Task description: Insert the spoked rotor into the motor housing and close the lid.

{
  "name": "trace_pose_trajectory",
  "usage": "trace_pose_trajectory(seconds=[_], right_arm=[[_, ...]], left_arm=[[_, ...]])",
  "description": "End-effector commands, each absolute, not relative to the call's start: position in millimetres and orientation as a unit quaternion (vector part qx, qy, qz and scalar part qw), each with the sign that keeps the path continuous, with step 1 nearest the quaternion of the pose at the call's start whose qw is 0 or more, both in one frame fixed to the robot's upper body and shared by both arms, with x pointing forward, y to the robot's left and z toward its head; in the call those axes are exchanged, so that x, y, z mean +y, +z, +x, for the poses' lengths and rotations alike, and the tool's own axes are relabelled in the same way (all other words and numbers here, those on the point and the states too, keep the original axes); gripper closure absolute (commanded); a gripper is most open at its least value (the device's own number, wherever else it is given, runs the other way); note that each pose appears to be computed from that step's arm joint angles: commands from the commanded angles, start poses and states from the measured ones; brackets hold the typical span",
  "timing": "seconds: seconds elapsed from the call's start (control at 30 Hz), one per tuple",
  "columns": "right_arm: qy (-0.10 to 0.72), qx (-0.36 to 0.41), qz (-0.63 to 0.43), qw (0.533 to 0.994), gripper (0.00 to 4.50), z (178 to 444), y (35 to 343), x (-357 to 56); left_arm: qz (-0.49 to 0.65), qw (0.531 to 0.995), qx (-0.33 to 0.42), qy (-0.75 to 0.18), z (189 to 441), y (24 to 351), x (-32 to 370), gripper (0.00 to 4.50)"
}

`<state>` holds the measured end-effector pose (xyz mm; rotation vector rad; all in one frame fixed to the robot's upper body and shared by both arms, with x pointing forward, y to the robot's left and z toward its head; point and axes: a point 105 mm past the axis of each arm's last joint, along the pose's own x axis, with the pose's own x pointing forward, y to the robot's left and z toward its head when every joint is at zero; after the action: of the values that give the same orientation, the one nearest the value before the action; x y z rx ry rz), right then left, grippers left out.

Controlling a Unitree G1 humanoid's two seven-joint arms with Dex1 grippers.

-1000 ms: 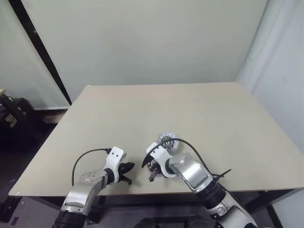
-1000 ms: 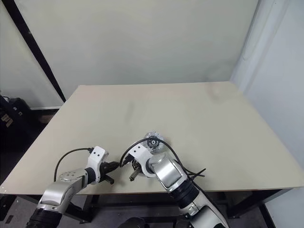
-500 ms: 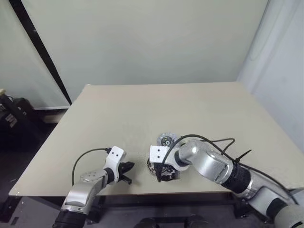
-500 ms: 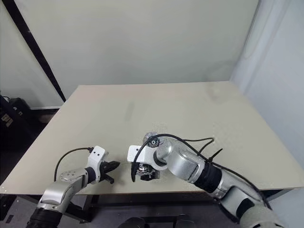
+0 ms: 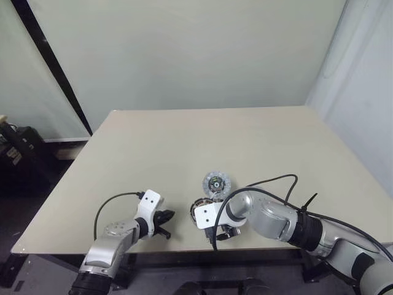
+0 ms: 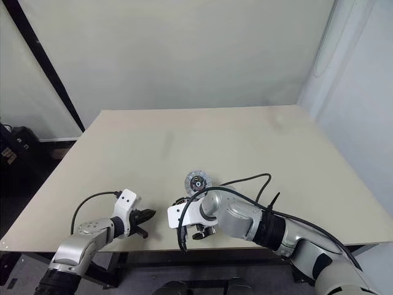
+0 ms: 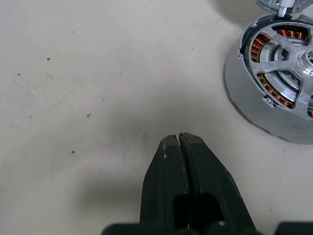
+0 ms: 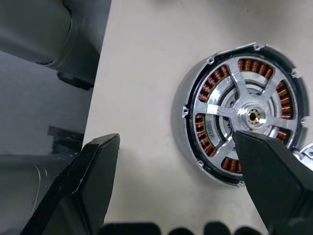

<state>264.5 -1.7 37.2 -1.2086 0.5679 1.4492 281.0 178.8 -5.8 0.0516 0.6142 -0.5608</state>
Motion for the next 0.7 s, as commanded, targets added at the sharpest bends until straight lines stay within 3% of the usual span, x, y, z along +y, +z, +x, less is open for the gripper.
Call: trace_pose_trajectory(seconds=[0.03,0.07,0.17,0.43,0.5,0.7], right_arm=[[0.605,0.228,-0.521,0.557,0.47,270,39,1],[0.604,0.229,-0.522,0.557,0.47,271,38,1],[0.596,0.238,-0.524,0.560,1.04,276,32,-3],[0.585,0.236,-0.522,0.575,3.90,280,27,-2],[0.577,0.236,-0.513,0.591,4.37,282,26,0],[0.568,0.259,-0.441,0.645,4.41,278,28,11]], left_arm=[[0.033,0.920,0.277,-0.275,285,6,178,4.50],[0.033,0.920,0.277,-0.275,285,6,178,4.50],[0.033,0.920,0.277,-0.275,285,6,179,4.50],[0.033,0.920,0.277,-0.274,284,5,179,4.50],[0.033,0.921,0.277,-0.273,285,5,179,4.50],[0.033,0.921,0.276,-0.273,285,5,180,4.50]])
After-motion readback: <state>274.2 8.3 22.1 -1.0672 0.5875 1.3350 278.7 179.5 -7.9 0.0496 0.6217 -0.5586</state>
